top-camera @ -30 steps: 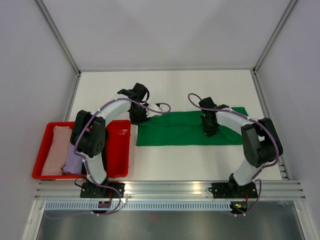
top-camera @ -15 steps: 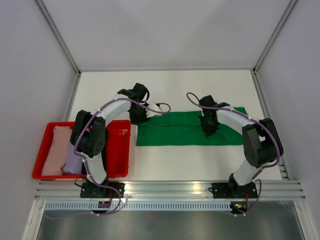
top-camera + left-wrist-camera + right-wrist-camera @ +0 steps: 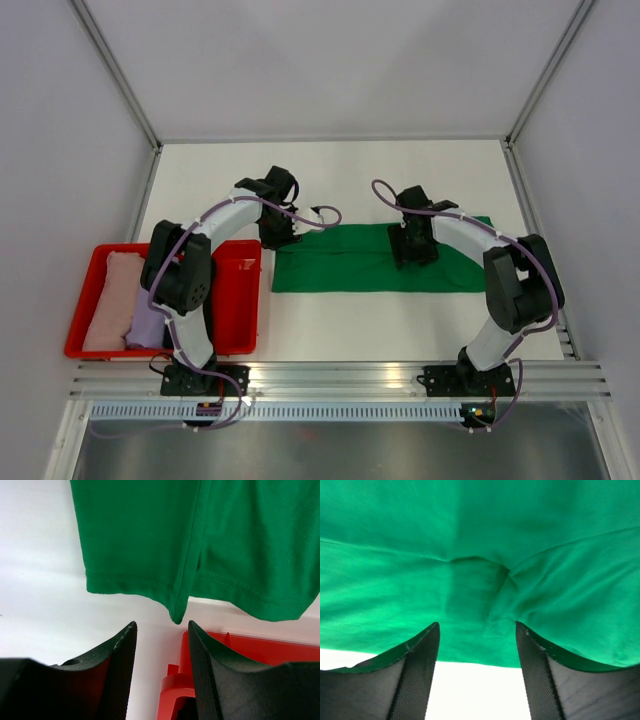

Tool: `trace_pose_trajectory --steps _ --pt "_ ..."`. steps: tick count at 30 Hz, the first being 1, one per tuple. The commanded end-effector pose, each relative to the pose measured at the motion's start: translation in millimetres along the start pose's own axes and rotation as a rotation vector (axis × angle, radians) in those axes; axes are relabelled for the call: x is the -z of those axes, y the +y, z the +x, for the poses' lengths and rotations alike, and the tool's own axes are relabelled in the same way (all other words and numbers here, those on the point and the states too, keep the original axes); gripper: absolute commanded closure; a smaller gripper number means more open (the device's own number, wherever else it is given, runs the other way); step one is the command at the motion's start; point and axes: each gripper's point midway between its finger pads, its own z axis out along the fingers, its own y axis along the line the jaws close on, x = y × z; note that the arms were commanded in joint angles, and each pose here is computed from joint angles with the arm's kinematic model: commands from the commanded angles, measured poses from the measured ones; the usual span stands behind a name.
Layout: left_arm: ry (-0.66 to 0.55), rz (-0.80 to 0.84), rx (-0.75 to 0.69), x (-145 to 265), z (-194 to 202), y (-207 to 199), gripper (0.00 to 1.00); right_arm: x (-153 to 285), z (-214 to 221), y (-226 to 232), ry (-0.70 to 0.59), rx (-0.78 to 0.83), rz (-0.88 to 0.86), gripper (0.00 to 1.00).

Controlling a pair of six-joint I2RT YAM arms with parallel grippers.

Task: Roll the t-shirts
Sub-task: Fold the tshirt

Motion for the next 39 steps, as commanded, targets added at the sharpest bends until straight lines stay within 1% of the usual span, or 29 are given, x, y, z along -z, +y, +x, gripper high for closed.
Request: trace_pose_trajectory --steps 1,3,5,6,7,8,9,10,11,12,13,14,15,16,17,18,20,21,23,24,27,29,33,35,36,37,38,39 --pt "-0.038 -0.032 0.006 23 -8 4 0.48 51 -49 1 -0.209 -0.076 -0.028 0.29" --pt "-0.064 -0.016 0.003 31 -14 1 0.48 64 -58 -3 -0.254 -0.131 -0.049 0.25" --pt "-0.078 0.014 0.002 39 -17 -4 0.48 73 -62 -18 -0.287 -0.195 -0.042 0.25" --pt "-0.079 0.025 0.006 40 -18 -6 0.49 73 -60 -24 -0.288 -0.242 -0.03 0.27" --pt "-0.081 0.033 0.016 41 -19 -7 0.49 75 -60 -41 -0.296 -0.303 -0.005 0.3" --pt "-0.096 0.043 0.023 42 -24 -6 0.5 73 -58 -53 -0.293 -0.352 0.016 0.34" --pt "-0.097 0.062 0.044 44 -24 -10 0.5 68 -50 -63 -0.268 -0.408 0.028 0.5" --pt "-0.109 0.075 0.054 45 -28 -10 0.5 64 -44 -89 -0.255 -0.532 0.06 0.61" --pt "-0.142 0.073 0.061 49 -36 -6 0.5 60 -37 -100 -0.238 -0.595 0.076 0.73" --pt "-0.161 0.077 0.085 49 -42 -4 0.5 57 -29 -114 -0.218 -0.661 0.095 0.92" --pt "-0.178 0.073 0.103 48 -47 0 0.5 47 -14 -131 -0.18 -0.758 0.119 1.0" --pt "-0.199 0.048 0.126 51 -56 11 0.5 43 -9 -138 -0.17 -0.796 0.131 1.0" --pt "-0.186 0.058 0.206 37 -58 16 0.5 31 3 -141 -0.132 -0.829 0.144 1.0" --pt "-0.171 0.058 0.249 30 -58 21 0.51 26 8 -149 -0.123 -0.869 0.154 1.0" --pt "-0.15 0.019 0.272 29 -60 34 0.52 20 8 -152 -0.128 -0.906 0.159 1.0" --pt "-0.105 0.036 0.322 7 -55 35 0.53 8 15 -153 -0.088 -0.934 0.165 1.0" --pt "-0.066 0.012 0.361 -4 -49 42 0.56 -4 16 -161 -0.077 -0.985 0.172 1.0" --pt "-0.069 0.013 0.369 -5 -49 43 0.56 -14 19 -165 -0.052 -0.99 0.195 1.0" --pt "-0.116 0.018 0.383 -3 -57 42 0.56 -24 19 -170 -0.04 -0.992 0.217 1.0" --pt "-0.138 0.012 0.389 2 -61 42 0.55 -32 21 -174 -0.014 -0.991 0.243 1.0" --pt "-0.158 0.0 0.432 6 -65 46 0.55 -46 20 -180 0.017 -0.991 0.272 1.0" --pt "-0.167 -0.008 0.467 10 -65 48 0.55 -50 12 -186 0.01 -0.992 0.286 1.0" --pt "-0.169 -0.02 0.537 14 -59 53 0.54 -58 -43 -207 -0.066 -1.013 0.281 1.0" --pt "-0.153 -0.024 0.565 11 -52 54 0.54 -59 -58 -216 -0.067 -1.034 0.318 1.0" --pt "-0.141 -0.025 0.572 9 -50 54 0.54 -59 -83 -221 -0.1 -1.028 0.319 1.0" --pt "-0.123 -0.037 0.581 8 -46 54 0.54 -57 -86 -220 -0.084 -1.027 0.326 1.0" --pt "-0.108 -0.038 0.59 4 -44 54 0.53 -57 -101 -219 -0.102 -1.029 0.306 1.0" --pt "-0.095 -0.044 0.597 2 -41 55 0.53 -58 -105 -215 -0.105 -1.031 0.292 1.0"
